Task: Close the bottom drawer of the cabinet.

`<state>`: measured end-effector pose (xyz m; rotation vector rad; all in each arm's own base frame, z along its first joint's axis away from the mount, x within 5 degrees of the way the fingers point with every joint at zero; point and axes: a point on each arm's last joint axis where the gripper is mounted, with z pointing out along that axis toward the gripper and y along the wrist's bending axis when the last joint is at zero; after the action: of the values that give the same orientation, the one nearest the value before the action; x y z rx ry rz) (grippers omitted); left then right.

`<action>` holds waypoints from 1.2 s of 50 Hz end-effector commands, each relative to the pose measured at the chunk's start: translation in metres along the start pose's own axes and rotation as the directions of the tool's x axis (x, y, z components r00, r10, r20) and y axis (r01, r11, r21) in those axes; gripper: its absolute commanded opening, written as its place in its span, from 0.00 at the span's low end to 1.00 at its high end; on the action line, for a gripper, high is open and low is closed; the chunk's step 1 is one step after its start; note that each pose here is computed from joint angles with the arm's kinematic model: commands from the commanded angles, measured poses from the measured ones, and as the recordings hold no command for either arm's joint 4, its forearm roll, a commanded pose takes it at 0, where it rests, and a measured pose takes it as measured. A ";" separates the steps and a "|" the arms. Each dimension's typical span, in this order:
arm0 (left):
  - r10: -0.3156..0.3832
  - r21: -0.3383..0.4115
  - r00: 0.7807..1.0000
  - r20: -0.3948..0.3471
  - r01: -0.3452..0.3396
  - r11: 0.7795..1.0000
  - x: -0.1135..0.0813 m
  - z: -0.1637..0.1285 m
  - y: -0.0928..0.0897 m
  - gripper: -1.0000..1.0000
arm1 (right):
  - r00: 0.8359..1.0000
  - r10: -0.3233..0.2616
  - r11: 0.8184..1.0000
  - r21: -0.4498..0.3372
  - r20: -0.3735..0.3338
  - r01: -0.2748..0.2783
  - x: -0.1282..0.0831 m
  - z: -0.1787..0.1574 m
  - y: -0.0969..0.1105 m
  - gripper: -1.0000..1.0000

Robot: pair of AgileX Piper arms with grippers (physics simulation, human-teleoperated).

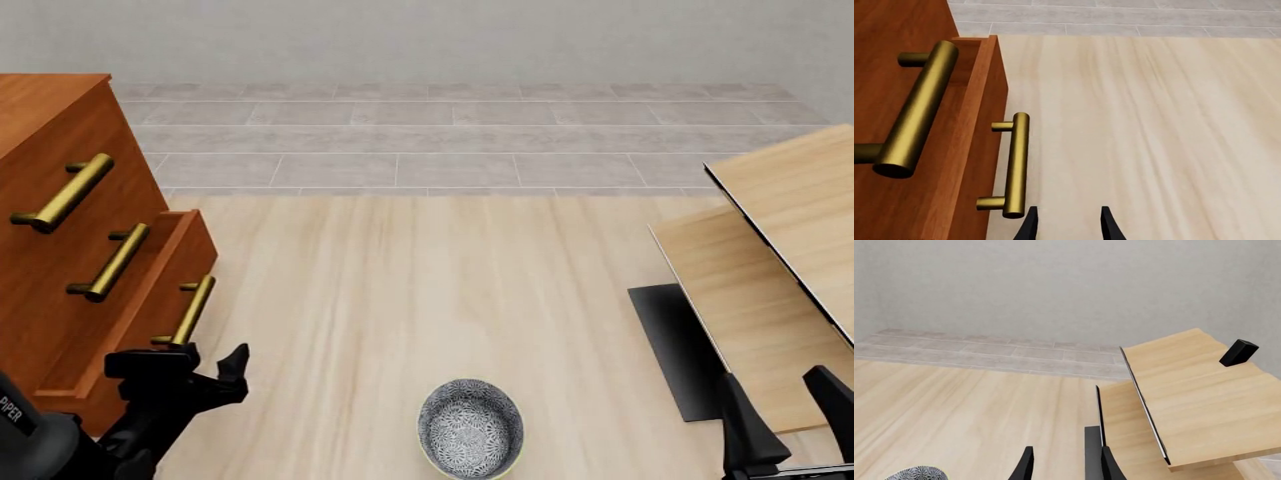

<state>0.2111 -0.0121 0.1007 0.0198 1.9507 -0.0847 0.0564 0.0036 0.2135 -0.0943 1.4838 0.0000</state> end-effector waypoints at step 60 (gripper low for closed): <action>0.017 -0.119 1.000 -0.019 -0.019 0.993 0.004 0.006 0.024 1.00 | 1.000 0.000 1.000 -0.001 0.005 0.000 0.000 0.000 0.000 1.00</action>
<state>0.2141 0.0046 0.0955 -0.0059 1.9648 0.0049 0.0562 0.0036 0.2138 -0.0951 1.4796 -0.0003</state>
